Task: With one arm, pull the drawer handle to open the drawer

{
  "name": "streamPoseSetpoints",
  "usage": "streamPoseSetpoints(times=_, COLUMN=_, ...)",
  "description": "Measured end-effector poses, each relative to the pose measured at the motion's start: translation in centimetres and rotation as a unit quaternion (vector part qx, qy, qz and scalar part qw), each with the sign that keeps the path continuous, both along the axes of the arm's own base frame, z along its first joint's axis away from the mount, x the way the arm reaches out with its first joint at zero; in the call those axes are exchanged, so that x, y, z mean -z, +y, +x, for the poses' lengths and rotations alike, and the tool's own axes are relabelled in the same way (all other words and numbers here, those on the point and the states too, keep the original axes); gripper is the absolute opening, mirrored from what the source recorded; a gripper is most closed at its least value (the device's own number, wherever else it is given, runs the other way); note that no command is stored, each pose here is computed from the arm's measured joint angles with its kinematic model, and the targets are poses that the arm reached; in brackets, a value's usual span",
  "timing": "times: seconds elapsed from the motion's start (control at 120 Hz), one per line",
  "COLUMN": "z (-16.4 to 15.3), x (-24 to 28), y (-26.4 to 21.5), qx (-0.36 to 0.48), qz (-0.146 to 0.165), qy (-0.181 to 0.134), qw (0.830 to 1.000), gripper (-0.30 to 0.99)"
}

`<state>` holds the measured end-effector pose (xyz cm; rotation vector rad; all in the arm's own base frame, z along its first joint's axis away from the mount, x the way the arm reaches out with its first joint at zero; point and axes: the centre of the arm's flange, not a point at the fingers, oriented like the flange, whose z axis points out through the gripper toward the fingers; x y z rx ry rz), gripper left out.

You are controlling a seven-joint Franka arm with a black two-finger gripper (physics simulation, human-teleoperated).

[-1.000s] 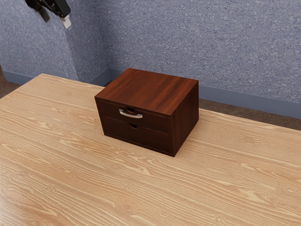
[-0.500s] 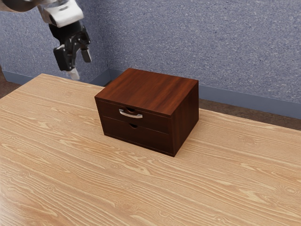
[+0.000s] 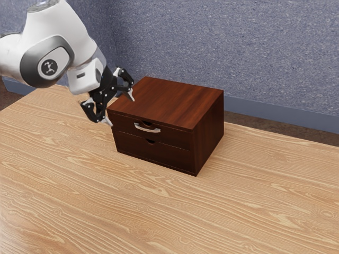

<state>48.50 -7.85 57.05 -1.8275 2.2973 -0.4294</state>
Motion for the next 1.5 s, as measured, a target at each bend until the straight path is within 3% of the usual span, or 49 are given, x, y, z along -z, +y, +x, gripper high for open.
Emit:
streamPoseSetpoints(times=0.117, z=2.2, x=2.9, y=1.4, qx=-0.017, qz=-0.017, qy=0.007, qw=1.000, gripper=0.69)
streamPoseSetpoints(times=0.283, z=3.0, x=4.6, y=1.6, qx=-0.027, qz=-0.027, qy=-0.003, qw=0.999, gripper=0.63)
streamPoseSetpoints(times=0.667, z=4.7, x=8.4, y=2.6, qx=-0.044, qz=-0.017, qy=-0.037, qw=0.998, gripper=0.43)
streamPoseSetpoints(times=1.017, z=6.7, x=11.7, y=4.9, qx=-0.085, qz=-0.010, qy=-0.049, qw=0.995, gripper=0.37)
streamPoseSetpoints(times=1.5, z=8.2, x=14.6, y=4.3, qx=-0.094, qz=-0.004, qy=-0.073, qw=0.993, gripper=0.31)
